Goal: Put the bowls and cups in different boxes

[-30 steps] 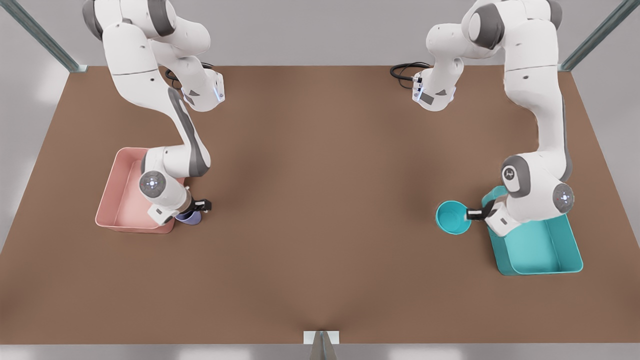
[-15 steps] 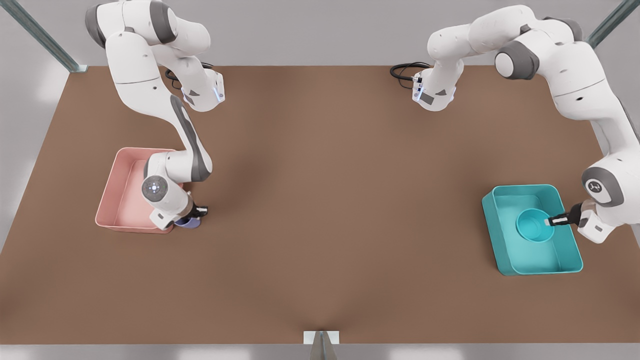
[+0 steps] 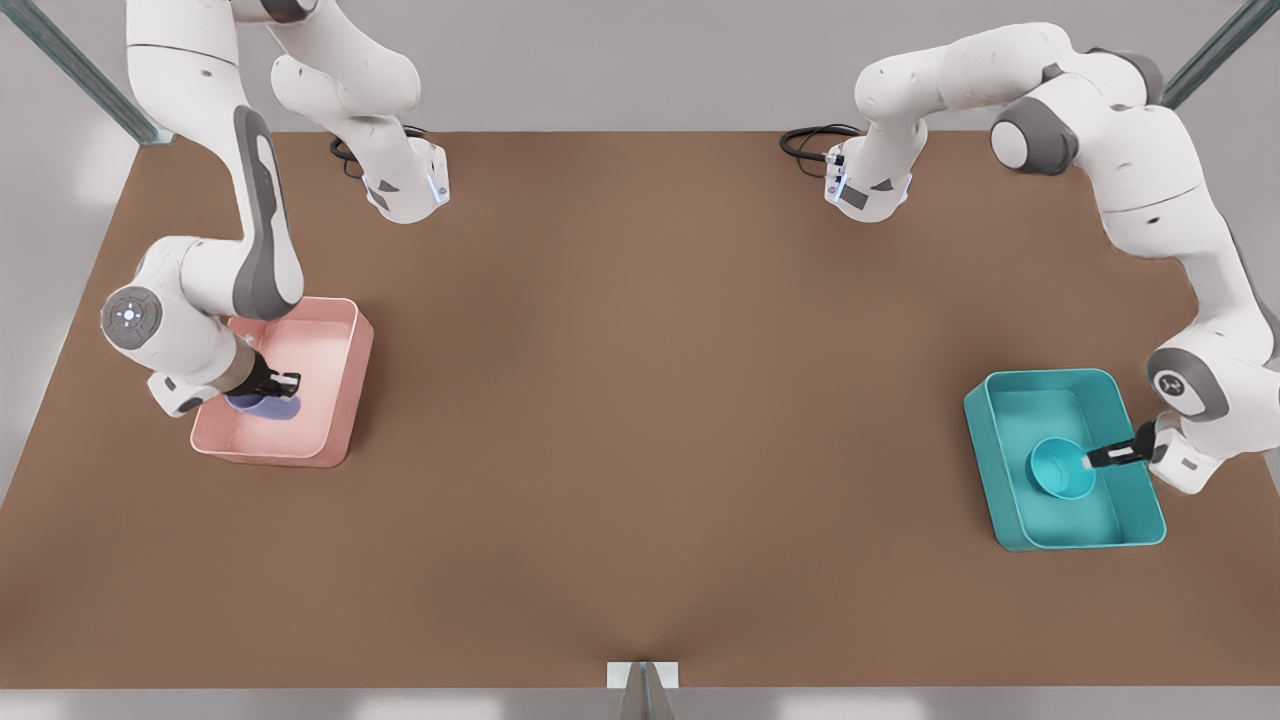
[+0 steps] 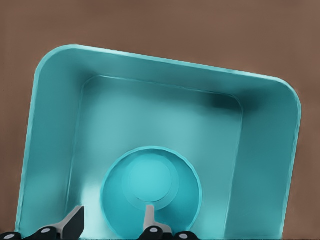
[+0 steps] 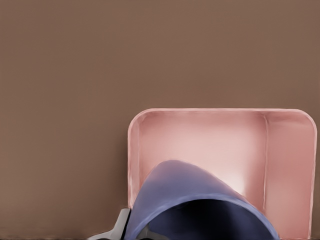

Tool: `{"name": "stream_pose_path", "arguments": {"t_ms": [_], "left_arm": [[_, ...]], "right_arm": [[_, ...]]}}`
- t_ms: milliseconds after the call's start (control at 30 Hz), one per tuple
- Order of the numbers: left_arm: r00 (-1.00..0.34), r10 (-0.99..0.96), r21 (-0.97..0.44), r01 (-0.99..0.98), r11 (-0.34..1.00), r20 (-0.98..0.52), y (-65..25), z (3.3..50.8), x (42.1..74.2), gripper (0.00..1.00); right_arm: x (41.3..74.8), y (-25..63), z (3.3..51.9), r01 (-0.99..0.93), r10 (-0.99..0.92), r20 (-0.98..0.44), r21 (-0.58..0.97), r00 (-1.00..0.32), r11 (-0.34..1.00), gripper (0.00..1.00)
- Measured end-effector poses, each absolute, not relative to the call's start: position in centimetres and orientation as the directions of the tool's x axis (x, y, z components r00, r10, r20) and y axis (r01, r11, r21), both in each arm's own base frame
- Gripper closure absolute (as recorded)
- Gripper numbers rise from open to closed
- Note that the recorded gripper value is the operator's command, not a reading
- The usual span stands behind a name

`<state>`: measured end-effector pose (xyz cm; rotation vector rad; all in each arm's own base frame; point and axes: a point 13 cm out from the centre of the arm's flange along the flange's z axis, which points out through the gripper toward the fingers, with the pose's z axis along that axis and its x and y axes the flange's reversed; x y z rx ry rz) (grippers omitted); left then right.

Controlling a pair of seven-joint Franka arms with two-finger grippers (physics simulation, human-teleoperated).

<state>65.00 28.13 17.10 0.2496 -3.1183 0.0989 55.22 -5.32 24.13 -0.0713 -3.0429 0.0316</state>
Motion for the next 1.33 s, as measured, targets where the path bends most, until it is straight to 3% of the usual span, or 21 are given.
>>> {"name": "stream_pose_path", "arguments": {"t_ms": [100, 167, 233, 300, 467, 533, 667, 767, 900, 1000, 1133, 1333], "left_arm": [[-0.999, -0.032, -0.035, -0.031, 0.999, -0.034, 22.0, 29.3, 65.8, 0.00], [-0.986, 0.157, -0.023, 0.158, 0.987, -0.058, 9.9, 37.2, 66.1, 0.00], [-0.962, 0.267, -0.006, 0.267, 0.964, -0.057, 1.9, 42.1, 64.2, 0.00], [-0.949, 0.315, 0.000, 0.315, 0.949, -0.033, -2.3, 44.3, 62.4, 0.00], [-0.951, 0.299, 0.012, 0.301, 0.954, 0.078, -3.7, 44.2, 59.9, 0.00], [-0.951, 0.291, 0.013, 0.293, 0.956, 0.104, -4.3, 44.4, 59.1, 0.00], [-0.956, 0.254, 0.016, 0.259, 0.966, 0.149, -4.0, 44.0, 58.1, 0.00], [-0.959, 0.227, 0.019, 0.234, 0.972, 0.168, -3.6, 43.9, 57.7, 0.00], [-0.963, 0.201, 0.023, 0.209, 0.978, 0.181, -3.5, 43.9, 57.3, 0.00], [-0.965, 0.184, 0.026, 0.192, 0.981, 0.187, -3.3, 43.9, 57.2, 0.00], [-0.967, 0.167, 0.029, 0.176, 0.984, 0.190, -3.3, 43.8, 57.1, 0.00], [-0.970, 0.147, 0.033, 0.156, 0.987, 0.193, -3.2, 43.9, 57.0, 0.00]], "right_arm": [[54.4, -5.9, 21.4, 0.030, 0.034, 0.135, -0.028, -0.990, 0.999, 0.79], [54.8, -7.0, 19.4, 0.033, 0.037, 0.148, -0.031, -0.988, 0.999, 0.79], [54.9, -8.0, 17.1, 0.037, 0.042, 0.162, -0.034, -0.986, 0.999, 0.79], [54.9, -8.2, 14.9, 0.030, 0.035, 0.174, -0.035, -0.984, 0.999, 0.79], [55.3, -8.8, 12.6, 0.017, 0.023, 0.167, -0.038, -0.986, 0.999, 0.76], [55.4, -8.9, 12.2, 0.008, 0.016, 0.165, -0.045, -0.986, 0.999, 0.00], [56.2, -9.3, 12.1, 0.004, 0.019, 0.154, -0.095, -0.988, 0.996, 0.00], [57.4, -8.0, 14.9, 0.005, 0.014, 0.109, -0.089, -0.994, 0.996, 0.00], [59.6, -6.4, 22.6, -0.004, -0.003, 0.015, -0.066, -1.000, 0.998, 0.00], [64.1, -3.1, 33.4, -0.044, -0.048, -0.085, -0.054, -0.995, 0.998, 0.00], [61.2, 0.9, 42.3, -0.093, -0.095, -0.083, -0.021, -0.992, 0.995, 0.00], [56.9, 2.4, 44.3, -0.107, -0.107, 0.002, 0.002, -0.994, 0.994, 0.00]]}}
